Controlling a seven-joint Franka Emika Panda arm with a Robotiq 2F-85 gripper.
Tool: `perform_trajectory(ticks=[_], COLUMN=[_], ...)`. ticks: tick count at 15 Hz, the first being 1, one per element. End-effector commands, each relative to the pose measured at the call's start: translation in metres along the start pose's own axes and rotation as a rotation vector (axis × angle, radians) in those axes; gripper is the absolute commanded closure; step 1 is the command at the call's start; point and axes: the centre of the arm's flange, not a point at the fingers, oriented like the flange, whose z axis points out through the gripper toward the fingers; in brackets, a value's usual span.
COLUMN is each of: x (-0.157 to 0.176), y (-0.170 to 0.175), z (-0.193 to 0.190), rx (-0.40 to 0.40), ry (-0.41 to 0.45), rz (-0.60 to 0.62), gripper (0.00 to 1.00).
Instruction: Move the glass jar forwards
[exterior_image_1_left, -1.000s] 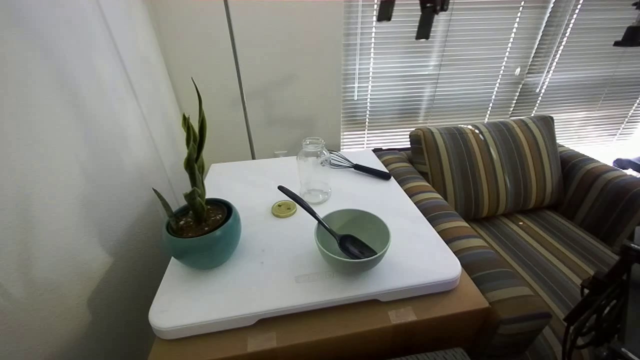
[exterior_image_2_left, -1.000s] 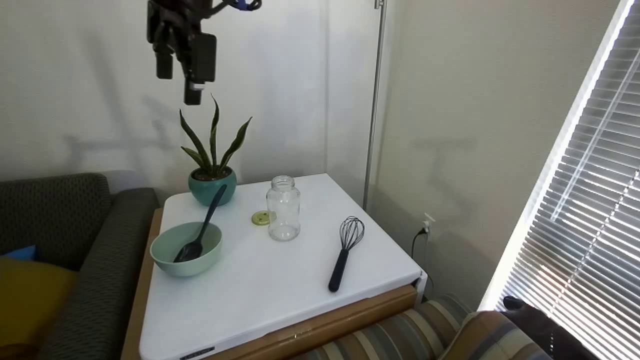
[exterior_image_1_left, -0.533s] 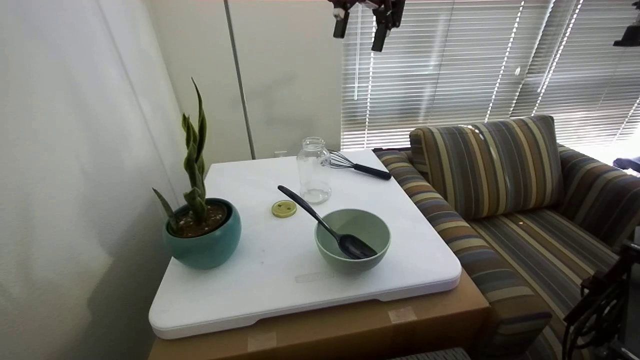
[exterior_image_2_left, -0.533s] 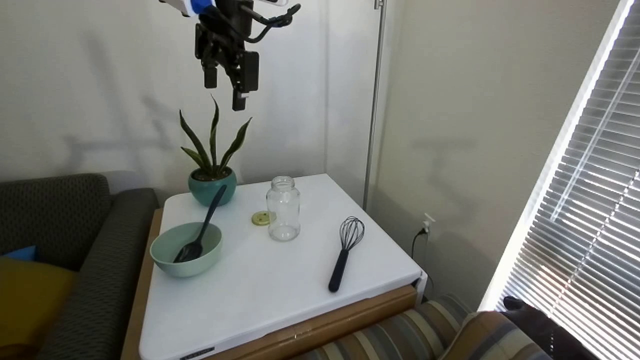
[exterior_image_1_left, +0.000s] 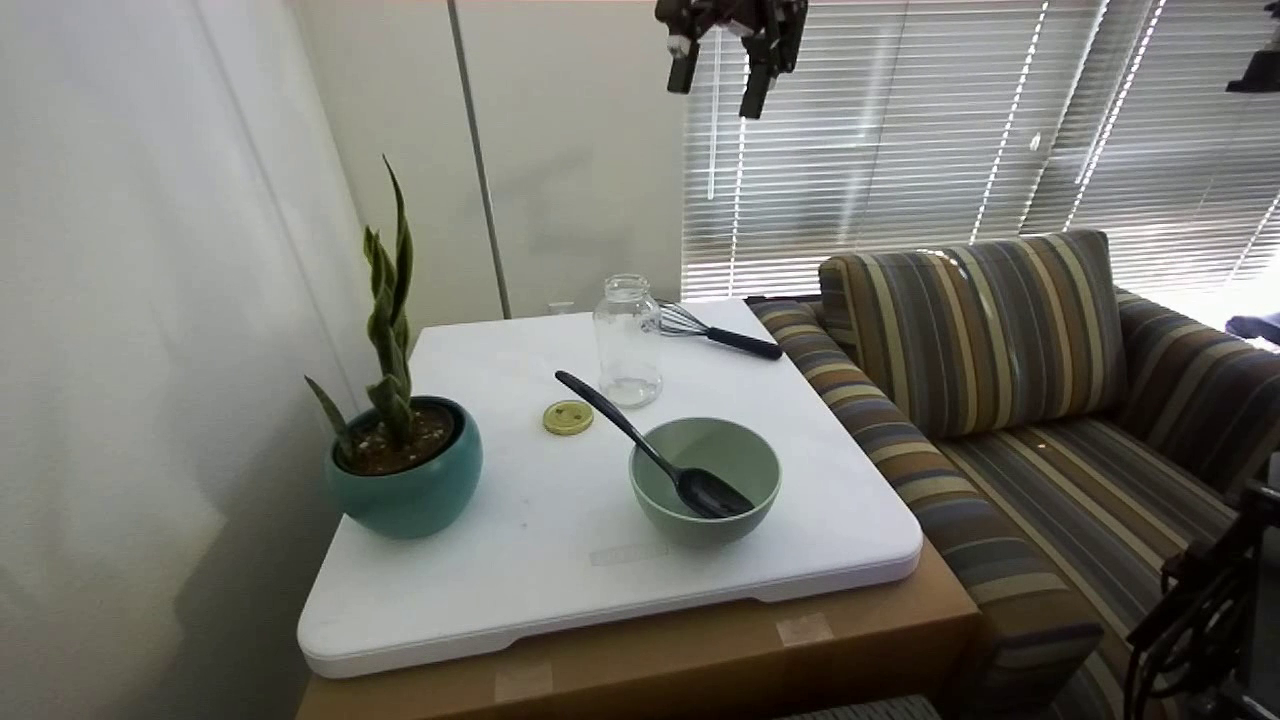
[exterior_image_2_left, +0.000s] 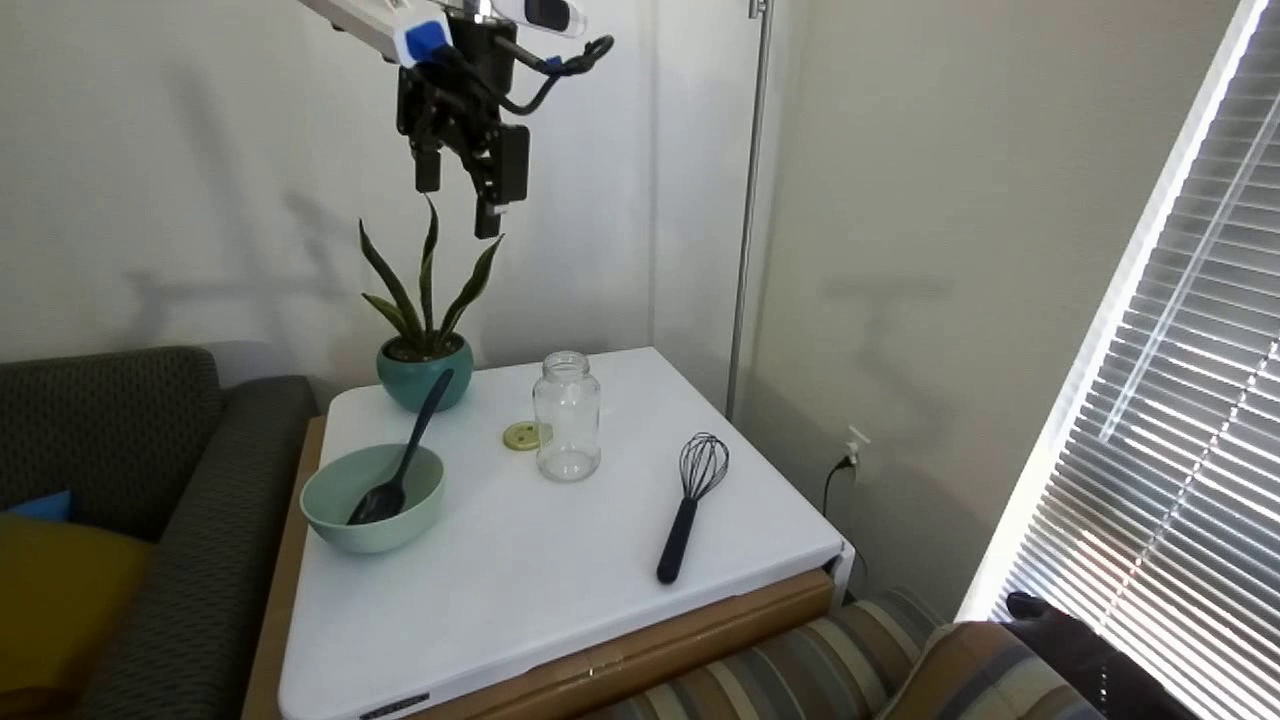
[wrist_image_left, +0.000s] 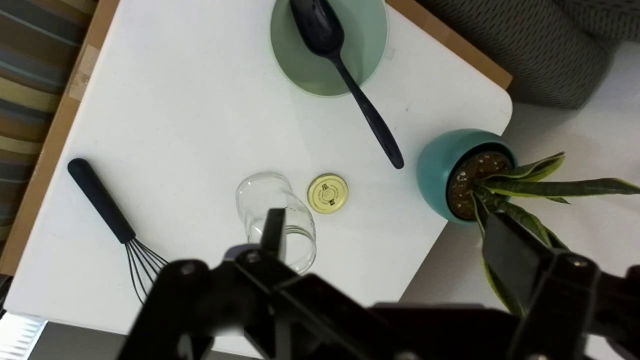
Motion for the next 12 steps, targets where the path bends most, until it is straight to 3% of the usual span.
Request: perform_trajectory(ticks=[1, 6, 12], x=[0.034, 0.089, 0.122], y=[0.042, 0.055, 0.009], z=[0.041, 0.069, 0.112], rx=[0.009, -0.113, -0.306], ry=[0.007, 0.015, -0.048], rz=[-0.048, -0.141, -0.334], gripper=[0.00, 0.00, 0.00])
